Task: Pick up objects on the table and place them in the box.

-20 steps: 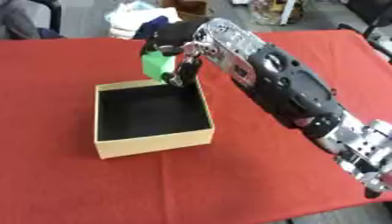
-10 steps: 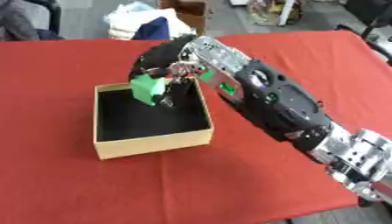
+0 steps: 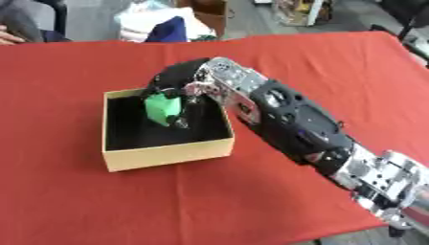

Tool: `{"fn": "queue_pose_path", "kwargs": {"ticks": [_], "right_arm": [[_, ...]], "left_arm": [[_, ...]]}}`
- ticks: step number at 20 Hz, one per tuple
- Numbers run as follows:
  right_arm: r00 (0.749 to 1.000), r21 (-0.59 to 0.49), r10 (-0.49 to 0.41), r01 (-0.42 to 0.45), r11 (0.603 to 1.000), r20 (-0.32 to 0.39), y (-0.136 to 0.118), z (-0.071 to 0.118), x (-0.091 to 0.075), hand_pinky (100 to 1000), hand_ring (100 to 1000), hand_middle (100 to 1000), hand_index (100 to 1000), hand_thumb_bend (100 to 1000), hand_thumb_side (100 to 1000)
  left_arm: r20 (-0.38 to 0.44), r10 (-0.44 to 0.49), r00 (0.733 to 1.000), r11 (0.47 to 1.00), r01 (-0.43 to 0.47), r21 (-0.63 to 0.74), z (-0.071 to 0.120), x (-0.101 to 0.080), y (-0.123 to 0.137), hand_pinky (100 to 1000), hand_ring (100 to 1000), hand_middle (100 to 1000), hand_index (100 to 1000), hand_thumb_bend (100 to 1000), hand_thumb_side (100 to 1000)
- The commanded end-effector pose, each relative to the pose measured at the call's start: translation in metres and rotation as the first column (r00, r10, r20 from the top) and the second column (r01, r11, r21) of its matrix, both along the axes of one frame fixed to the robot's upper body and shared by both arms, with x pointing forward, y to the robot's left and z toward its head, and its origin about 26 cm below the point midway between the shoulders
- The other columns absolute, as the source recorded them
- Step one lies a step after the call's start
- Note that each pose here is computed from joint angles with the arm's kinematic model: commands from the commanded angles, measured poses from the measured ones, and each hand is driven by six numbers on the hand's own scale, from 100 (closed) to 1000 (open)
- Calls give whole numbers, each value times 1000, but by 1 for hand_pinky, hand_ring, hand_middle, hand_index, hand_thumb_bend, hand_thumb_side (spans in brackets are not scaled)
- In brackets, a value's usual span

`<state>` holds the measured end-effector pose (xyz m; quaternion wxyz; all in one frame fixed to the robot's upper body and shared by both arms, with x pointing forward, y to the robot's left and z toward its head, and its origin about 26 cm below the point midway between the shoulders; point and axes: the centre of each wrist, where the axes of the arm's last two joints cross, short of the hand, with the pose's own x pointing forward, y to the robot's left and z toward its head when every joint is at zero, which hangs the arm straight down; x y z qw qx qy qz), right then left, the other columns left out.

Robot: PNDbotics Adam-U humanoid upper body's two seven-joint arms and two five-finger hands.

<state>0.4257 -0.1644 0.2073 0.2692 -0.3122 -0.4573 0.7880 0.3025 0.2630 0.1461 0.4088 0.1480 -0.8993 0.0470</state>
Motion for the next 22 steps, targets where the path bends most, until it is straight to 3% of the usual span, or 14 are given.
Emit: {"fn": "queue_pose_path", "kwargs": {"ticks": [1,4,6,9,16,18,19,22], "right_arm": [[999,-8,4,-3,1000,45,-3,9,1,825,832,822,1000,230,484],[998,-16,13,-12,1000,58,-4,10,1,836,844,855,1000,360,694],[997,-19,16,-14,1000,72,-5,11,1,840,848,862,1000,431,763],[995,-22,12,-10,1000,95,-9,16,0,844,851,869,1000,438,778],[981,14,-54,52,999,185,-37,50,-5,846,849,866,1000,391,718],[974,71,-100,87,994,205,-51,59,-6,809,823,850,1000,168,619],[969,118,-127,104,988,212,-58,63,-6,792,812,846,1000,100,575],[946,266,-194,124,956,258,-74,81,-13,768,796,840,1000,100,462]], "left_arm": [[22,-5,1000,1000,5,9,6,0,0,869,810,610,597,100,202],[22,-5,1000,1000,4,9,6,0,0,869,810,609,600,100,196],[22,-5,1000,1000,4,9,6,0,1,869,810,609,600,100,202],[21,-3,1000,1000,2,9,6,0,1,869,810,609,601,100,201],[12,13,1000,1000,-13,5,4,-1,4,866,810,608,603,100,203],[11,18,1000,1000,-18,4,3,-2,5,857,809,608,604,100,205],[11,20,1000,1000,-20,2,3,-2,5,857,809,608,604,100,204],[10,27,1000,1000,-27,-2,2,-2,6,856,810,608,605,100,206]]}}
